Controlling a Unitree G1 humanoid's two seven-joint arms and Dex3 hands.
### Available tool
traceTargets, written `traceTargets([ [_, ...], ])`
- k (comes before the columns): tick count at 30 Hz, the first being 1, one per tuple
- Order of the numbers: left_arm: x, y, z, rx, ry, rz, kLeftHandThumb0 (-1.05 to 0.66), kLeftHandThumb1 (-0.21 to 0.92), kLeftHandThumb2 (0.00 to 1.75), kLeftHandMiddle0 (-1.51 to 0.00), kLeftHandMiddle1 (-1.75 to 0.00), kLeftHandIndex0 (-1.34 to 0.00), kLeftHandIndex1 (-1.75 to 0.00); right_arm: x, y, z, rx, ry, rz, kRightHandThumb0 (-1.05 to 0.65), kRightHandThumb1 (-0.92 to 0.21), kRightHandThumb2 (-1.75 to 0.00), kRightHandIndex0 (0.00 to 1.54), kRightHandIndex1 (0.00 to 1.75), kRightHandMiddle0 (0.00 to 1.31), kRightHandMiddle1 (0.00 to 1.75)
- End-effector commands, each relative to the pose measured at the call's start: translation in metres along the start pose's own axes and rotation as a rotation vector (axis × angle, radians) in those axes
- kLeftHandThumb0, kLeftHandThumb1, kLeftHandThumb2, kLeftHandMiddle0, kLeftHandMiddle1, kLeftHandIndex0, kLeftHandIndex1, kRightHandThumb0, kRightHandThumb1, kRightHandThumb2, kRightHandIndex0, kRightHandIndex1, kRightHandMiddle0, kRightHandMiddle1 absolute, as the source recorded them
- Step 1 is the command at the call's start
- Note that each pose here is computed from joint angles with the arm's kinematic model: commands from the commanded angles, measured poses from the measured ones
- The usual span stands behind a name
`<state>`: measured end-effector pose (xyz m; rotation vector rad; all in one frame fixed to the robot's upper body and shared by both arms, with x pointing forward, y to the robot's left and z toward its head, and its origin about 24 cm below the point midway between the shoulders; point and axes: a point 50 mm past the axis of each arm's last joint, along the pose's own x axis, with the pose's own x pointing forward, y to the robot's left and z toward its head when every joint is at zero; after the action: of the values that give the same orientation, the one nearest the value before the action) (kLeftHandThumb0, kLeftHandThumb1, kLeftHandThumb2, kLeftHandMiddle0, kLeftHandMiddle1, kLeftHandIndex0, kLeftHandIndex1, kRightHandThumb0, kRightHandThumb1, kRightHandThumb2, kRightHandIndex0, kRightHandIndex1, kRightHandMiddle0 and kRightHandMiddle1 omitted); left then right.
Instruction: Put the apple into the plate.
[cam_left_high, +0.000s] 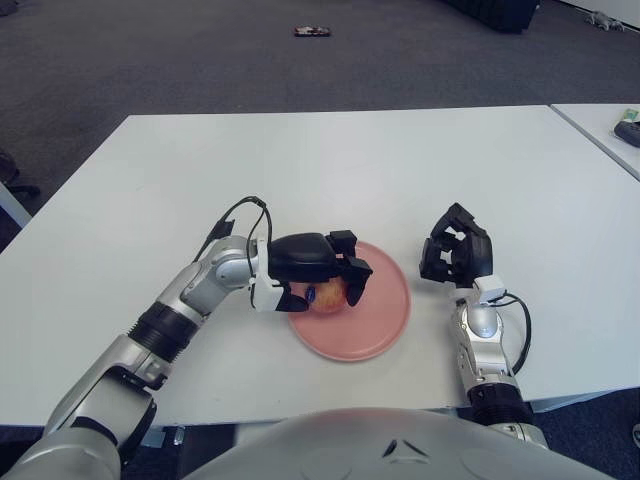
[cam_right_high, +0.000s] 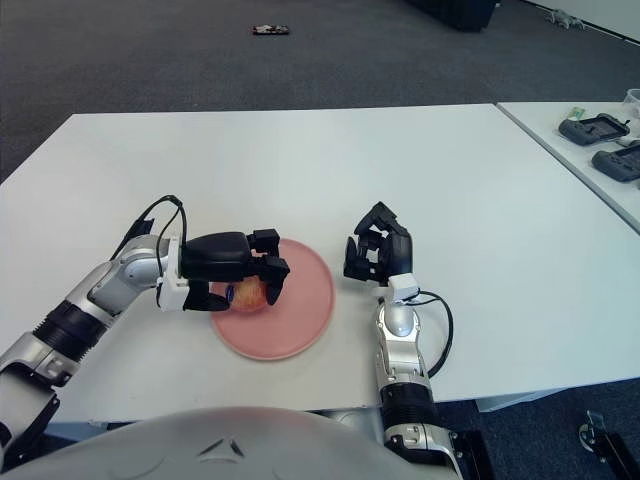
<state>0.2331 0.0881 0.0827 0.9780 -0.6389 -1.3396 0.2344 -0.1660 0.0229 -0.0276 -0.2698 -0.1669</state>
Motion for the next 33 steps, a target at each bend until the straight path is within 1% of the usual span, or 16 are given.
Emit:
traceTargets([
  [1,0.003,-0.006,-0.003,0.006,0.003,-0.014,0.0,-0.05,1.68,-0.95,-1.58,-0.66,-1.75,0.001,0.0,0.003,0.013,-0.022,-0.002,-0.51,-0.25,-1.41,1.26,1.75,0.67,1.75],
  [7,0.004,-0.012,-0.006,-0.009,0.011,0.003,0.0,-0.05,1.67,-0.94,-1.58,-0.65,-1.75,0.001,-0.001,0.003,0.013,-0.02,-0.006,-0.51,-0.24,-1.42,1.27,1.75,0.68,1.75],
  [12,0.009,-0.013,-0.007,0.016,-0.004,0.055,0.0,-0.04,1.66,-0.94,-1.57,-0.65,-1.75,0.001,-0.001,0.003,0.011,-0.012,-0.013,-0.52,-0.23,-1.43,1.29,1.75,0.68,1.75],
  [17,0.013,-0.014,-0.007,0.05,-0.032,0.075,0.0,-0.03,1.7,-0.89,-1.69,-0.63,-1.75,0.001,-0.001,0.004,0.011,-0.013,-0.016,-0.52,-0.22,-1.45,1.31,1.75,0.7,1.75],
  [18,0.014,-0.014,-0.007,0.046,-0.038,0.075,0.0,-0.04,1.71,-0.9,-1.71,-0.65,-1.73,0.001,-0.001,0.004,0.01,-0.016,-0.015,-0.52,-0.22,-1.45,1.32,1.75,0.7,1.75],
  [20,0.015,-0.015,-0.007,0.037,-0.047,0.075,0.0,-0.06,1.73,-0.9,-1.73,-0.67,-1.71,0.001,-0.001,0.005,0.009,-0.02,-0.015,-0.53,-0.21,-1.46,1.33,1.75,0.7,1.75],
  [22,0.015,-0.016,-0.007,0.022,-0.051,0.071,0.0,-0.04,1.71,-0.88,-1.74,-0.68,-1.69,0.001,-0.001,0.005,0.009,-0.022,-0.015,-0.53,-0.21,-1.46,1.34,1.75,0.7,1.75],
  [25,0.016,-0.018,-0.008,-0.03,-0.043,0.067,0.0,0.02,1.63,-0.82,-1.74,-0.65,-1.66,0.001,-0.001,0.005,0.01,-0.024,-0.011,-0.53,-0.21,-1.46,1.34,1.75,0.7,1.75],
  [27,0.017,-0.018,-0.008,-0.059,-0.043,0.079,0.0,0.11,1.52,-0.75,-1.75,-0.61,-1.63,0.002,-0.001,0.004,0.011,-0.022,-0.008,-0.53,-0.21,-1.46,1.33,1.75,0.7,1.75],
  [33,0.018,-0.017,-0.008,-0.063,-0.054,0.119,-0.01,0.31,1.31,-0.58,-1.75,-0.46,-1.67,0.002,-0.001,0.004,0.014,-0.015,-0.004,-0.52,-0.22,-1.44,1.28,1.75,0.69,1.75],
])
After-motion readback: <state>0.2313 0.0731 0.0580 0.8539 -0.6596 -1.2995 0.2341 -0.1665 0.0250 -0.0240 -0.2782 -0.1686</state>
